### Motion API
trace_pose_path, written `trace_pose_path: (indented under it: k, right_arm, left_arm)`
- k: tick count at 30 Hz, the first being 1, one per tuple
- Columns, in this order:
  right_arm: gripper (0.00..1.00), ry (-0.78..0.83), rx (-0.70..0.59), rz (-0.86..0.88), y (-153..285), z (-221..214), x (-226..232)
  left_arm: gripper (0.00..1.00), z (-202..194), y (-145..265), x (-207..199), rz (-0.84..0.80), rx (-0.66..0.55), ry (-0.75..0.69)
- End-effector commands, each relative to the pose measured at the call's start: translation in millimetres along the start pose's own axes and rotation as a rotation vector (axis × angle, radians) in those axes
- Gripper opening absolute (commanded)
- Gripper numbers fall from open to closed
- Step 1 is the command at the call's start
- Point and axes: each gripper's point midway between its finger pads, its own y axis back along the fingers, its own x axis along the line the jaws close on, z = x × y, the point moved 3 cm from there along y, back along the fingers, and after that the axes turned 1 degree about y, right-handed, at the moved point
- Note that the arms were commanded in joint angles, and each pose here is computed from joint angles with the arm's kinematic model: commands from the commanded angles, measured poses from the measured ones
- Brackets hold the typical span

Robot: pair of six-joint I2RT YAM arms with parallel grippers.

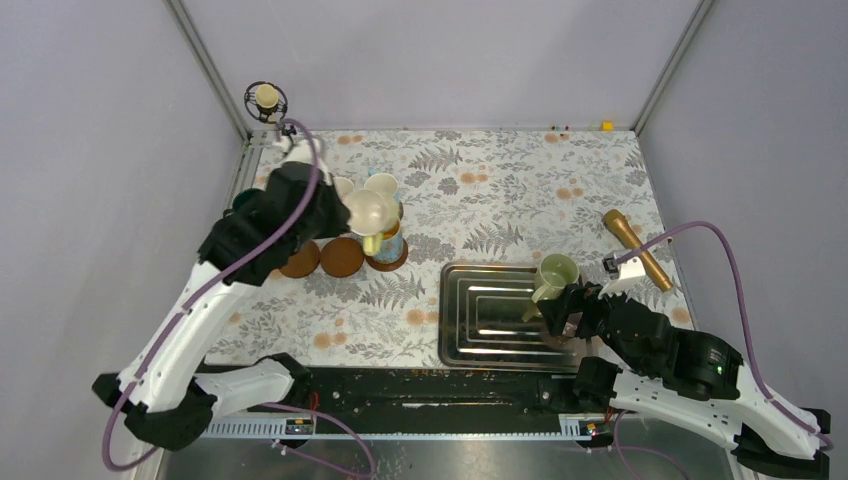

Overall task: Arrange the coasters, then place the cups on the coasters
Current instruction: Pick up the cup from the tray, then place the cup on the coaster.

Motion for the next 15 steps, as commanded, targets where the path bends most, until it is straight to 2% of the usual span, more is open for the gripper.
trace_pose_path:
  k: [1,8,15]
  right_arm:
    - [0.99,-0.021,-0.022,-0.006,-2,3,1]
    - [0.99,-0.037,-0.038,0.006,0,3,-1]
    - [0.99,-0.03,-0.036,0.022,-1,2,1]
  left_arm:
    - [0.0,36,13,49,0.153,-0.166,0.075]
    - [0.0,39,5,127,0.4,-0.185,0.222]
    - [0.0,14,-19,192,0.513,-0.144,0.552]
